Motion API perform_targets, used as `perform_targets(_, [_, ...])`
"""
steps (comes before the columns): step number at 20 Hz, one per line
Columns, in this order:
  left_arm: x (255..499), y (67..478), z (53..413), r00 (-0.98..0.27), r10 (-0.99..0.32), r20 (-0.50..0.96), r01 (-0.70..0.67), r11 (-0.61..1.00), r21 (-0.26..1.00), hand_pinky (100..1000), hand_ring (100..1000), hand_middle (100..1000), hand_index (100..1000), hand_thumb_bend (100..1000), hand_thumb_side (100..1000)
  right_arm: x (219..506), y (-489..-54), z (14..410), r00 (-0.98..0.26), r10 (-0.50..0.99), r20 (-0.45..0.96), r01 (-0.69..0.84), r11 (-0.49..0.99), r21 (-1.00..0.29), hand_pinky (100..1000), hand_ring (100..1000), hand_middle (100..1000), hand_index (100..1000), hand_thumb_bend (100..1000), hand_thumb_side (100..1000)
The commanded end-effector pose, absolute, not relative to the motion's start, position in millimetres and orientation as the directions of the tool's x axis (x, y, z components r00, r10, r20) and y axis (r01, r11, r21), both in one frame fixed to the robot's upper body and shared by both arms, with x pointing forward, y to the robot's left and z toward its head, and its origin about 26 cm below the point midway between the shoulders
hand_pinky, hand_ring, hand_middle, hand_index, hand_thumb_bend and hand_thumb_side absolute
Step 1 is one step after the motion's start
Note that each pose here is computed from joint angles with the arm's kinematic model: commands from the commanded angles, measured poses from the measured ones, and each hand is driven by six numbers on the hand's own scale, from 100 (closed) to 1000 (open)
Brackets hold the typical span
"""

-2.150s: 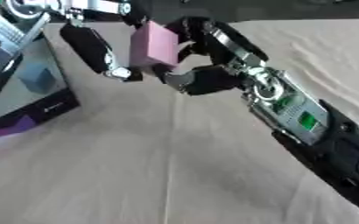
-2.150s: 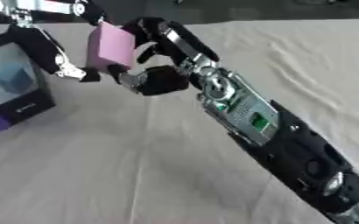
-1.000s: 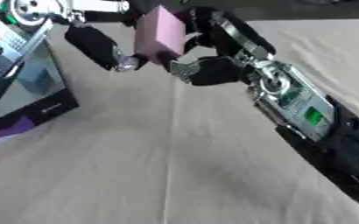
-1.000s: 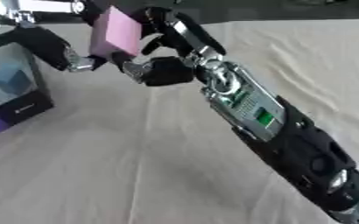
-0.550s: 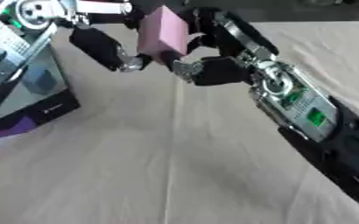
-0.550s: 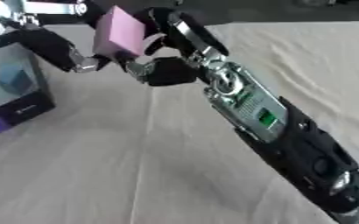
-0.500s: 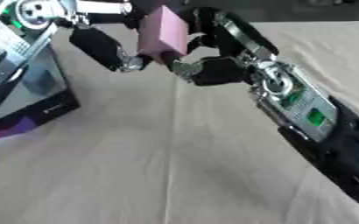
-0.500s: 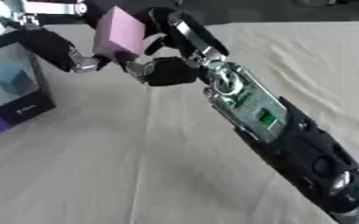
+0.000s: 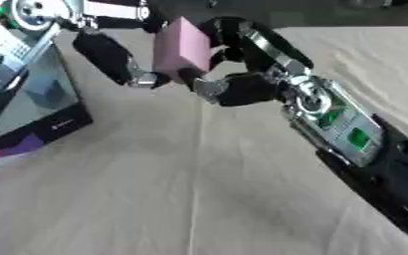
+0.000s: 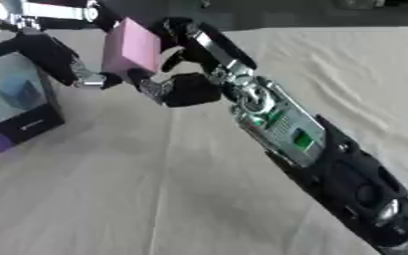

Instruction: Pick up the objects with one hand, pass them to the other hand, and then place them into the box on the other side of the table.

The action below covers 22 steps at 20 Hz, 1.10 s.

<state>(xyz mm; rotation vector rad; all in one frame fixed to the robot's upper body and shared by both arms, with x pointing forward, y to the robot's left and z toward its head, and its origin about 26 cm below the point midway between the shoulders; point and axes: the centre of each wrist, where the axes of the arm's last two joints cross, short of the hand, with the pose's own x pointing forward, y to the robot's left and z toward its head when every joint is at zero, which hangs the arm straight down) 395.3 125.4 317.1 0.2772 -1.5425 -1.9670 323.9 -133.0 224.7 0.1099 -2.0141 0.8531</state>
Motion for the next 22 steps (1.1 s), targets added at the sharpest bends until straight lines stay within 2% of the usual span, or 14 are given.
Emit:
perform_targets(1, [387.3, 124.4, 336.6, -0.816, -0.544, 0.197, 0.3, -0.107, 0.948, 979, 892, 747, 786, 366, 834, 321.4, -128.4, 225.4, -0.589, 0.253, 0.768, -0.399, 0.736, -0.548, 610, 726, 476, 420, 246, 100])
perform_targets(10, [386.9, 126.7, 335.8, -0.817, -0.52, 0.25, 0.355, -0.112, 0.928, 997, 895, 744, 773, 371, 940, 321.2, -128.6, 225.0, -0.587, 0.256, 0.768, -0.401, 0.733, -0.55, 609, 726, 476, 419, 244, 100])
perform_targets(22, [383.5, 129.1, 336.4, -0.832, -0.481, 0.276, 0.403, -0.184, 0.897, 1000, 904, 748, 772, 370, 998, 319.9, -128.3, 225.2, -0.588, 0.255, 0.768, -0.402, 0.731, -0.551, 605, 725, 476, 418, 244, 100])
